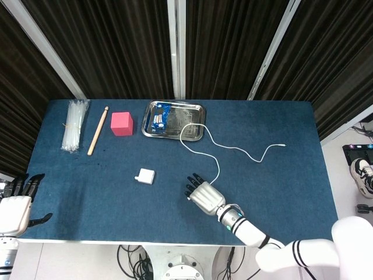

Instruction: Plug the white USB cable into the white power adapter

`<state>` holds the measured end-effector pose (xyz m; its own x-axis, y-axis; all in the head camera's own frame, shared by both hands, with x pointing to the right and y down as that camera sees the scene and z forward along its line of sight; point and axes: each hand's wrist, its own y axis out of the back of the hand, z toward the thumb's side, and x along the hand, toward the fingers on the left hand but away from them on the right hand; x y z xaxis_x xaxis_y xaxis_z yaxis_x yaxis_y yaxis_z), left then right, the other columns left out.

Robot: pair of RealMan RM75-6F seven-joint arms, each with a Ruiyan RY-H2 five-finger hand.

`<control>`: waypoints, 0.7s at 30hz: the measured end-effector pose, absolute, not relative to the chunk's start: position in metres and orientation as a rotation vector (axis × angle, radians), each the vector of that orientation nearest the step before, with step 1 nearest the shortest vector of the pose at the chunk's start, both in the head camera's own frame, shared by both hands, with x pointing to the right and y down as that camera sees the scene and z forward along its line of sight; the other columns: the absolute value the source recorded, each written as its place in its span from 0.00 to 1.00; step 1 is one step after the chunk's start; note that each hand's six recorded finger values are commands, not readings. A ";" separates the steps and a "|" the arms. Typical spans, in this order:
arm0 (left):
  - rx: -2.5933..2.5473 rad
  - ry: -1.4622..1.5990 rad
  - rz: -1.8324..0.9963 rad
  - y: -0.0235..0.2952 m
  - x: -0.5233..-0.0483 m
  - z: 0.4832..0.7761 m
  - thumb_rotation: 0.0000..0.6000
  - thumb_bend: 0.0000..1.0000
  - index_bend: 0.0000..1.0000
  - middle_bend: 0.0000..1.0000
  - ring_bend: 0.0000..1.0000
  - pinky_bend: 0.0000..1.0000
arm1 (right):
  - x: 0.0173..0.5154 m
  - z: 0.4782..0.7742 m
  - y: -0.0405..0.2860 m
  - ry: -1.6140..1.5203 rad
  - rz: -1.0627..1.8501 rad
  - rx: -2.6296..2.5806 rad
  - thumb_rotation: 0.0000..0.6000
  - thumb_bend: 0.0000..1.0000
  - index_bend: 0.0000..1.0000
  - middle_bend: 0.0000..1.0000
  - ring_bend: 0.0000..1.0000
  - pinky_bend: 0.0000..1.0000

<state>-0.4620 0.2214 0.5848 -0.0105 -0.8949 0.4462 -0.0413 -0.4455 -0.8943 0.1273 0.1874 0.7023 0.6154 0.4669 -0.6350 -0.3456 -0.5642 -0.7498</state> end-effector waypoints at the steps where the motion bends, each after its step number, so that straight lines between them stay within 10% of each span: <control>1: -1.564 0.996 -1.538 0.221 -0.461 0.585 1.00 0.05 0.09 0.11 0.00 0.00 | 0.131 0.700 0.190 -0.094 1.076 -1.888 1.00 0.28 0.33 0.21 0.00 0.00; 21: -1.557 0.985 -1.536 0.220 -0.455 0.580 1.00 0.05 0.09 0.11 0.00 0.00 | 0.181 0.681 0.179 -0.183 0.994 -1.863 1.00 0.29 0.36 0.28 0.01 0.00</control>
<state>-0.4546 0.2196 0.5804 -0.0049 -0.8962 0.4436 -0.0297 -0.4433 -0.8959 0.1811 0.1794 0.6805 0.6541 0.5157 -0.5533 -0.2842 -0.5104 -0.8116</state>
